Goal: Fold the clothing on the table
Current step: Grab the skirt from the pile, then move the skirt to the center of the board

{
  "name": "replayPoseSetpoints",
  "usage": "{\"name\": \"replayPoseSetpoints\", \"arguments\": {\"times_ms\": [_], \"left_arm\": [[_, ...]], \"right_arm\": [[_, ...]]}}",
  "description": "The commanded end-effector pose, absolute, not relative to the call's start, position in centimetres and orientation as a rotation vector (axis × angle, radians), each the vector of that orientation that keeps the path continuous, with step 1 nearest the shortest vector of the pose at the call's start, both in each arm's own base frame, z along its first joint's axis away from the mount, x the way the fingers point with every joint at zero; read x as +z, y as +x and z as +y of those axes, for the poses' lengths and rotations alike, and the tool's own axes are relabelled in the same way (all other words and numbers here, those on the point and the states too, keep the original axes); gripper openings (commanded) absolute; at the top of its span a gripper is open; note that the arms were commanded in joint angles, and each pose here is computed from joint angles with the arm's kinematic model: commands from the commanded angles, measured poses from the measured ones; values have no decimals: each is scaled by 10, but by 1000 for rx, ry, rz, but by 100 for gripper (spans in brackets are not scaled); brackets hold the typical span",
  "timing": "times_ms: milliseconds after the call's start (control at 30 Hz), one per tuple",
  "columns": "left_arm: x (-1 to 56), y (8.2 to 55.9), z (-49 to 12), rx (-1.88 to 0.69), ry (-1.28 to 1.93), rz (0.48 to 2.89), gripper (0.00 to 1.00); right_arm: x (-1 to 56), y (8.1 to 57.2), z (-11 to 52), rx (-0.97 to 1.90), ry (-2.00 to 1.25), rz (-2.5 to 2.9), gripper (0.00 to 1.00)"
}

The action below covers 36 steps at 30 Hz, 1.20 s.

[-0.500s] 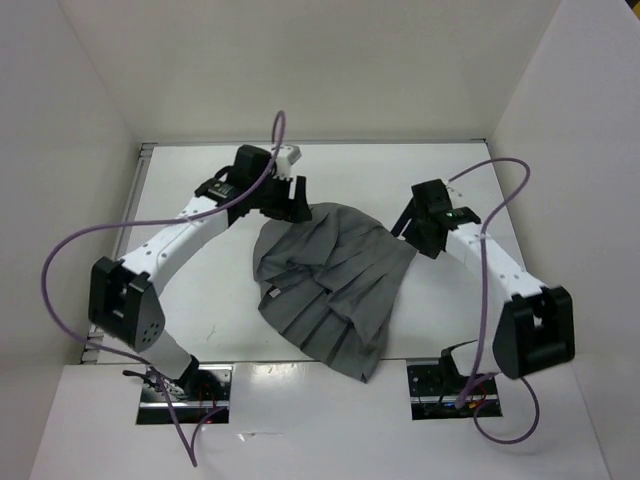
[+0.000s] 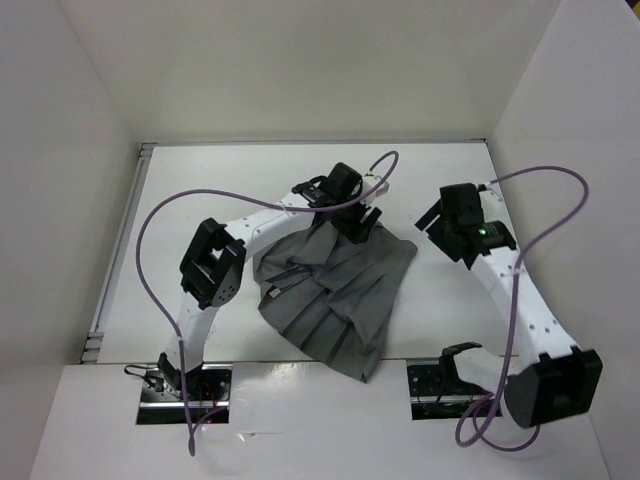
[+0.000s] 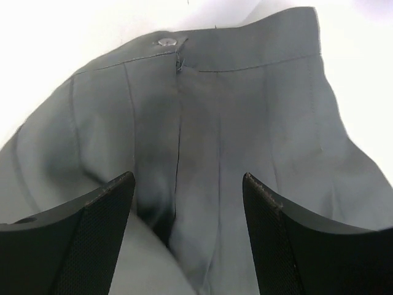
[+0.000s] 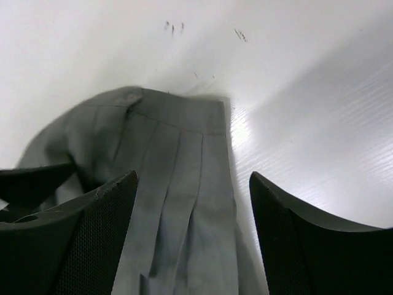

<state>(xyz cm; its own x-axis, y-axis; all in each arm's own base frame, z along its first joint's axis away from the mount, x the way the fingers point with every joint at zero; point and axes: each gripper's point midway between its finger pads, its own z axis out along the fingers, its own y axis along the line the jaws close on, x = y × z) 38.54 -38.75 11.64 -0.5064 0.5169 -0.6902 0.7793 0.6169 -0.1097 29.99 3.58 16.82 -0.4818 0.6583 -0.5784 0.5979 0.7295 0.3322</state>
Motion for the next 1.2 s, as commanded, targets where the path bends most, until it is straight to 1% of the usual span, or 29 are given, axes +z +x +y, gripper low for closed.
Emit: {"name": "replayPoseSetpoints", "arguments": {"times_ms": [0,33,233,267,333,400,433,500,533,633,667,700,733,800,833,900,933,1000,1033,1100,1167], "left_arm": [[116,402,-397,-575,1032,2177,78],[104,401,-398,-575,1028,2205,78],[79,416,-396,-506,954,2257,78],[72,417,-395,-490,952,2270,78],[65,415,-395,-499,961,2282,73],[61,405,-399,-557,995,2307,44],[66,404,-403,-581,1000,2295,28],[73,395,-409,-622,1029,2300,0],[88,394,-412,-645,1032,2279,0],[177,388,-426,-738,1045,2115,0],[224,386,-424,-751,1025,2031,0],[254,378,-422,-786,1031,1988,0],[320,371,-418,-810,1005,1851,0],[374,356,-409,-840,984,1753,0],[409,350,-392,-859,954,1686,0],[434,341,-378,-897,925,1650,0],[453,326,-371,-917,934,1606,0],[463,322,-359,-936,912,1589,0],[478,307,-354,-964,932,1541,0],[491,308,-343,-954,900,1515,0],[492,322,-331,-879,829,1540,0]], "right_arm": [[192,276,19,110,1012,2144,78],[196,272,16,123,1024,2132,78],[211,253,-8,126,1055,2065,78],[214,252,-6,140,1040,2066,77],[213,252,-9,142,1059,2059,77],[213,251,-12,132,1060,2058,77],[213,251,-11,142,1058,2062,77],[213,251,-13,137,1069,2056,77],[214,253,-14,137,1057,2053,77],[215,253,-15,157,1068,2041,77],[216,255,-16,161,1063,2036,77],[214,256,-19,156,1073,2029,77],[214,256,-19,156,1073,2029,77],[213,259,-20,165,1066,2022,77],[213,259,-18,176,1063,2027,77],[211,260,-19,182,1068,2025,77],[215,261,-22,186,1071,2002,77],[218,260,-22,190,1068,1994,77],[216,261,-24,186,1077,1985,77],[218,260,-23,194,1059,1985,77],[218,259,-23,201,1064,1984,77]]}}
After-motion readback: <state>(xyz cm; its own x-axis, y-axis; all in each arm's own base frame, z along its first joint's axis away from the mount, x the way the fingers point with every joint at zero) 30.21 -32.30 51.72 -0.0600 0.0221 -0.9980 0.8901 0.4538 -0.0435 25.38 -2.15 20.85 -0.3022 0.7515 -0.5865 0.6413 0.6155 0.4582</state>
